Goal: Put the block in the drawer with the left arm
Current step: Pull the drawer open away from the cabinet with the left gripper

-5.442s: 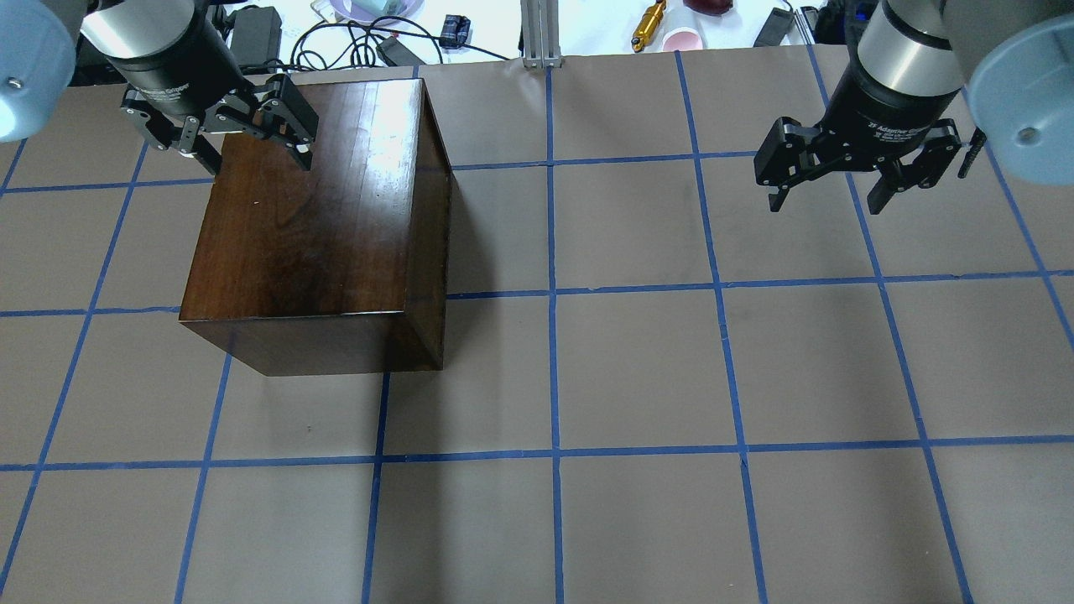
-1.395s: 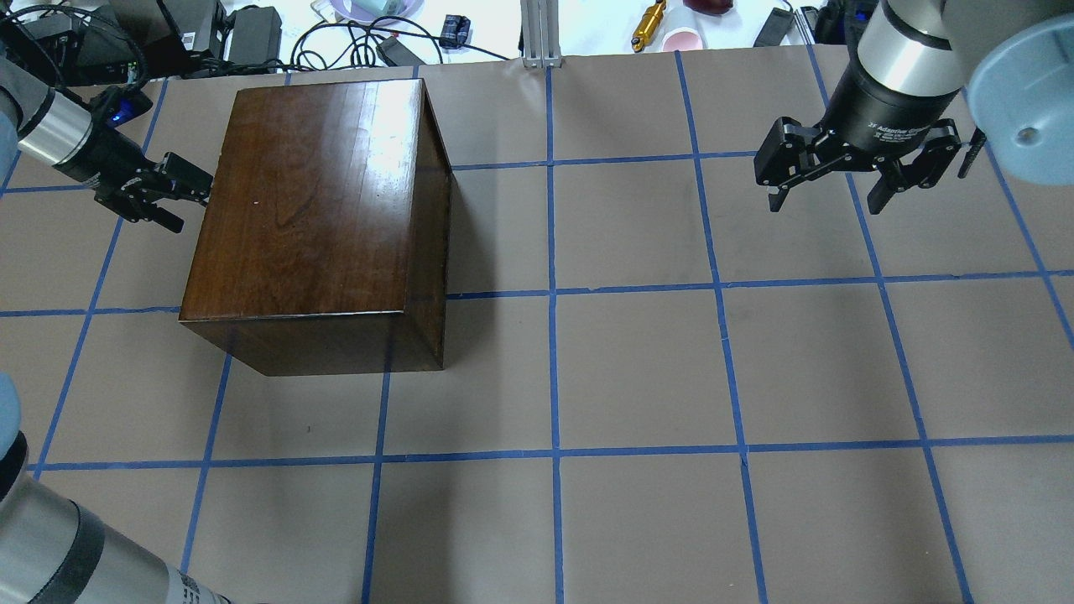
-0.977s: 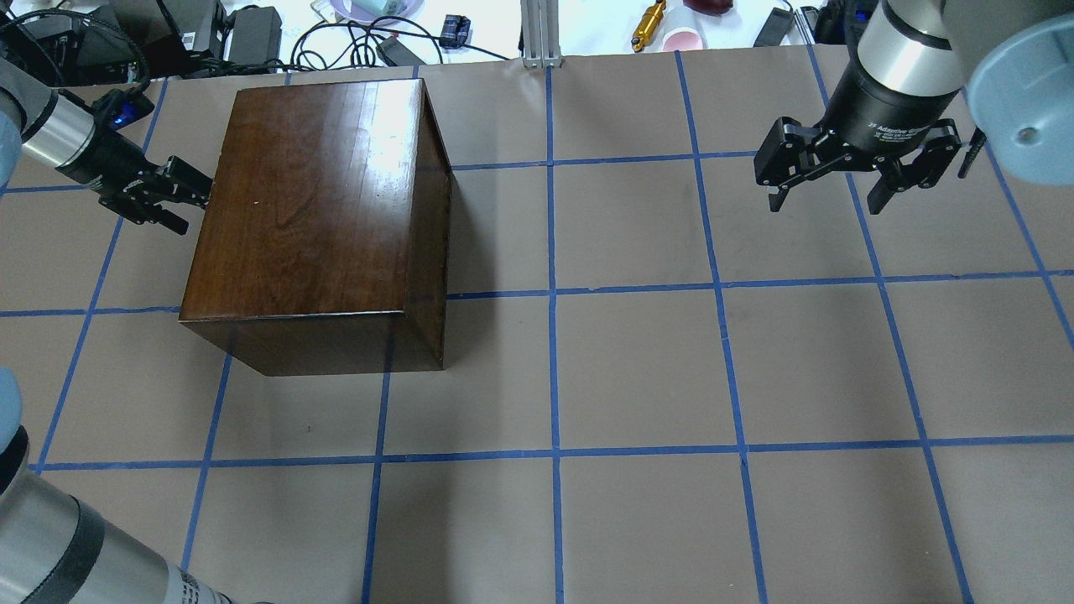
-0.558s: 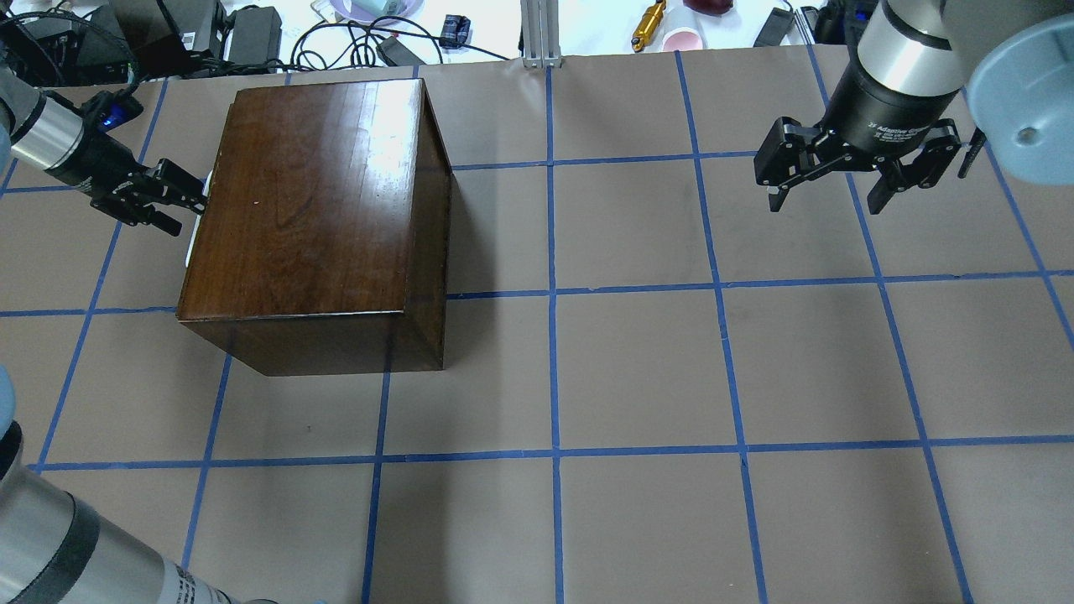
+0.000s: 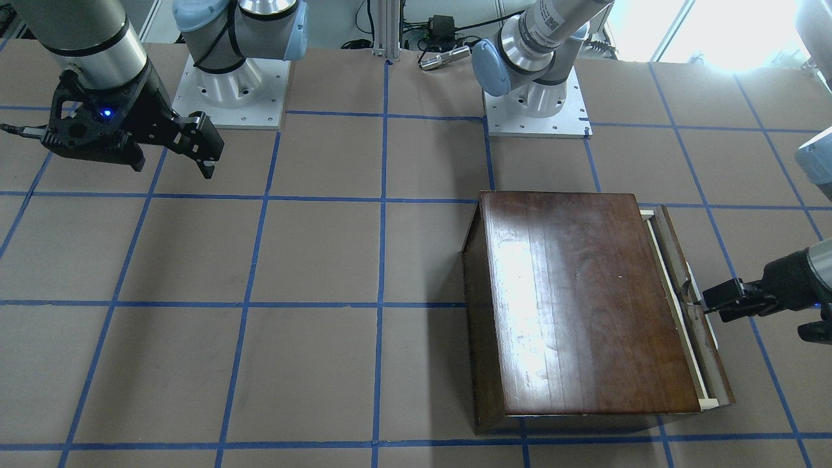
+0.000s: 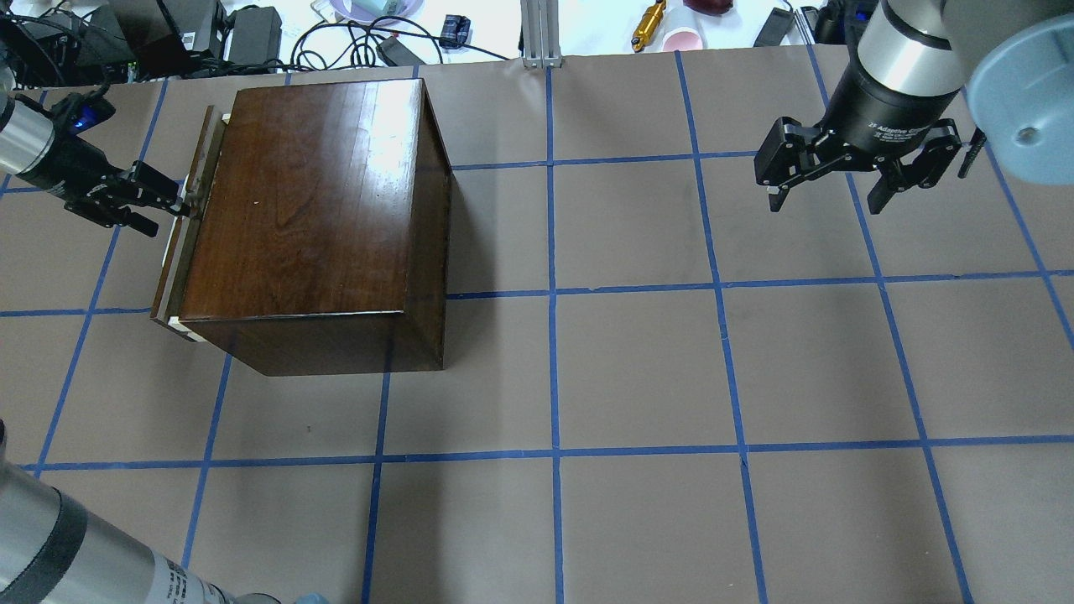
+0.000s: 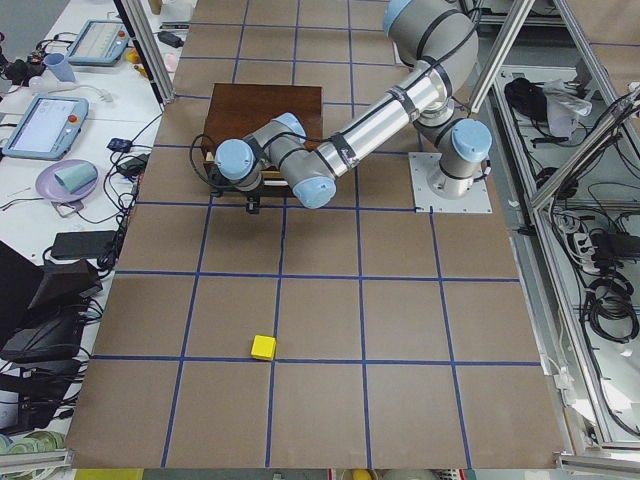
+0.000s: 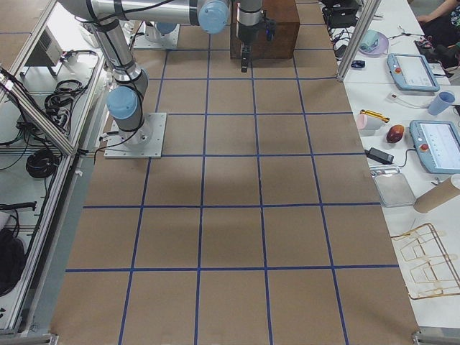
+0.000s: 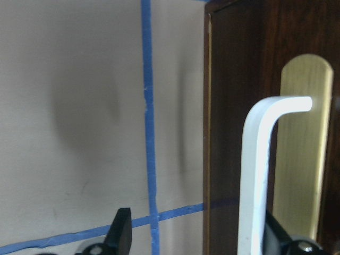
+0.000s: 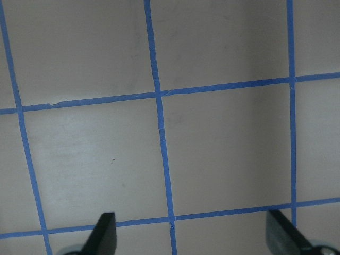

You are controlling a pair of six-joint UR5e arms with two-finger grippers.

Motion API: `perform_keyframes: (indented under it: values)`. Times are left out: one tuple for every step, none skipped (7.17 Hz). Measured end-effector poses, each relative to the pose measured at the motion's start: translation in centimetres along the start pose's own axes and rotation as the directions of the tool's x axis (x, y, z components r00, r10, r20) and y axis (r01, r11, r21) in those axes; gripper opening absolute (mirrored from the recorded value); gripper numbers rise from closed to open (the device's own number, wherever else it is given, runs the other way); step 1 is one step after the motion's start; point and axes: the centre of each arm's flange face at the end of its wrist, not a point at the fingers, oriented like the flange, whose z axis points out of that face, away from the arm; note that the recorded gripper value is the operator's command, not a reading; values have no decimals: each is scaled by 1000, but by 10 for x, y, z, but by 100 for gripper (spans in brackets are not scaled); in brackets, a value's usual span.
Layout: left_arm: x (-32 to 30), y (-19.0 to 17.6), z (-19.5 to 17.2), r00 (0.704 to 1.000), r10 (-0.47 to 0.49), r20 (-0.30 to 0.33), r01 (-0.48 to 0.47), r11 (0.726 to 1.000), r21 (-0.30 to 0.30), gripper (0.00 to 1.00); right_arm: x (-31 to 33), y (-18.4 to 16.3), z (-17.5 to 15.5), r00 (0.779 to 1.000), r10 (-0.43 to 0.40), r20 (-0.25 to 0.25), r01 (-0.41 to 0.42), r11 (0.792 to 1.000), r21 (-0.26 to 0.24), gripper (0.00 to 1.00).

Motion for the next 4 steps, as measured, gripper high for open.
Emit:
perform_keyframes:
  values:
    - [-6, 1, -3, 1000, -3, 16, 3, 1000, 4, 82, 0, 0, 0, 1000, 0, 0, 0, 1000, 0, 100]
    - [-12, 3, -6, 1000, -9, 25, 9, 1000, 9, 82, 0, 0, 0, 1000, 0, 0, 0, 1000, 0, 100]
    - [-17, 4, -8, 999, -13, 30, 12, 1000, 13, 82, 0, 0, 0, 1000, 0, 0, 0, 1000, 0, 100]
    - [-20, 4, -10, 999, -14, 35, 14, 1000, 19, 82, 0, 0, 0, 1000, 0, 0, 0, 1000, 0, 100]
